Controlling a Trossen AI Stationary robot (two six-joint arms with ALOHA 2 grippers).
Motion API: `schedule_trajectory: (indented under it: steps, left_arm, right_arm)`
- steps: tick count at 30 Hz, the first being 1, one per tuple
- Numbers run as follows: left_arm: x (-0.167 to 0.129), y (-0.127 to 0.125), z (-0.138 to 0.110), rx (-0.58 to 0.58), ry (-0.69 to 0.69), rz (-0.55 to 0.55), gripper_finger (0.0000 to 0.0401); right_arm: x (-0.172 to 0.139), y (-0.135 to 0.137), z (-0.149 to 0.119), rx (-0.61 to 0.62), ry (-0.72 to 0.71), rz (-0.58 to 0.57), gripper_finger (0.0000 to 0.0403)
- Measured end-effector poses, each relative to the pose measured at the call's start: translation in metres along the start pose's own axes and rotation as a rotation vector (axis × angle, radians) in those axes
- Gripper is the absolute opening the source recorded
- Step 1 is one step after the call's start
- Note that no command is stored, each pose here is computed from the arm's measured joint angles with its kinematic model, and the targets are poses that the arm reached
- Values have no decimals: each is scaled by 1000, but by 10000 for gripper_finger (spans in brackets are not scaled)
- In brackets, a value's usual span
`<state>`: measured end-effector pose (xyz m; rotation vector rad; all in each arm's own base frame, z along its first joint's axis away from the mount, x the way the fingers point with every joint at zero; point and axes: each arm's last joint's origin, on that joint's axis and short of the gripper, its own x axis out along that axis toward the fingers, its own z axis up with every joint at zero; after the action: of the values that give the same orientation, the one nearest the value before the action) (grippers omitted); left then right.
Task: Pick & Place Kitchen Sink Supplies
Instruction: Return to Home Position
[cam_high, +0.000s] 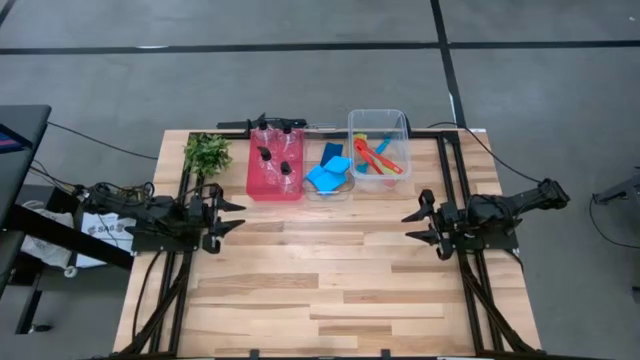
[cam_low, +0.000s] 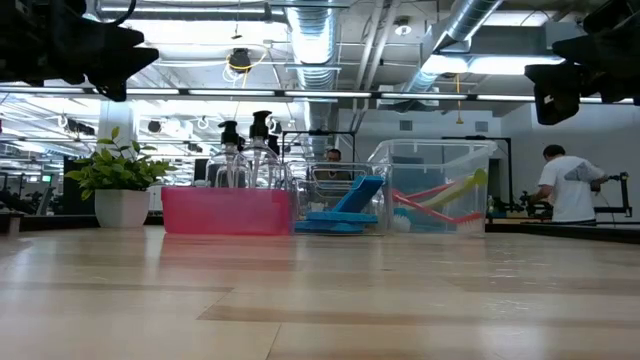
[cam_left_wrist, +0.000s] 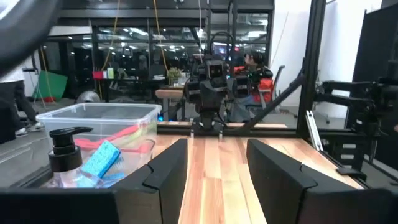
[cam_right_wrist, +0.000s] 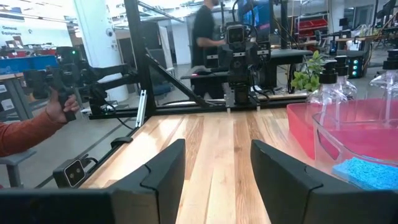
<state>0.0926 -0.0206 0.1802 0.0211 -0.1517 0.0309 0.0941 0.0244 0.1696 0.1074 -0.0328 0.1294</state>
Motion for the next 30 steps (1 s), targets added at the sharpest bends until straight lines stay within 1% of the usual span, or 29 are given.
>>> schedule_trajectory:
  steps: [9, 18, 27, 30]
  left_arm:
    - [0, 0, 0, 1, -2, 3, 168]
    - [1, 0, -1, 79, 11, 1, 168]
    - [4, -2, -5, 100, 60, -4, 168]
    - [6, -2, -3, 92, 37, -2, 168]
  right_arm:
    - [0, 0, 0, -2, 0, 0, 175]
    - [0, 0, 0, -2, 1, -1, 175]
    - [0, 0, 0, 1, 2, -1, 175]
    - [0, 0, 0, 46, 1, -1, 175]
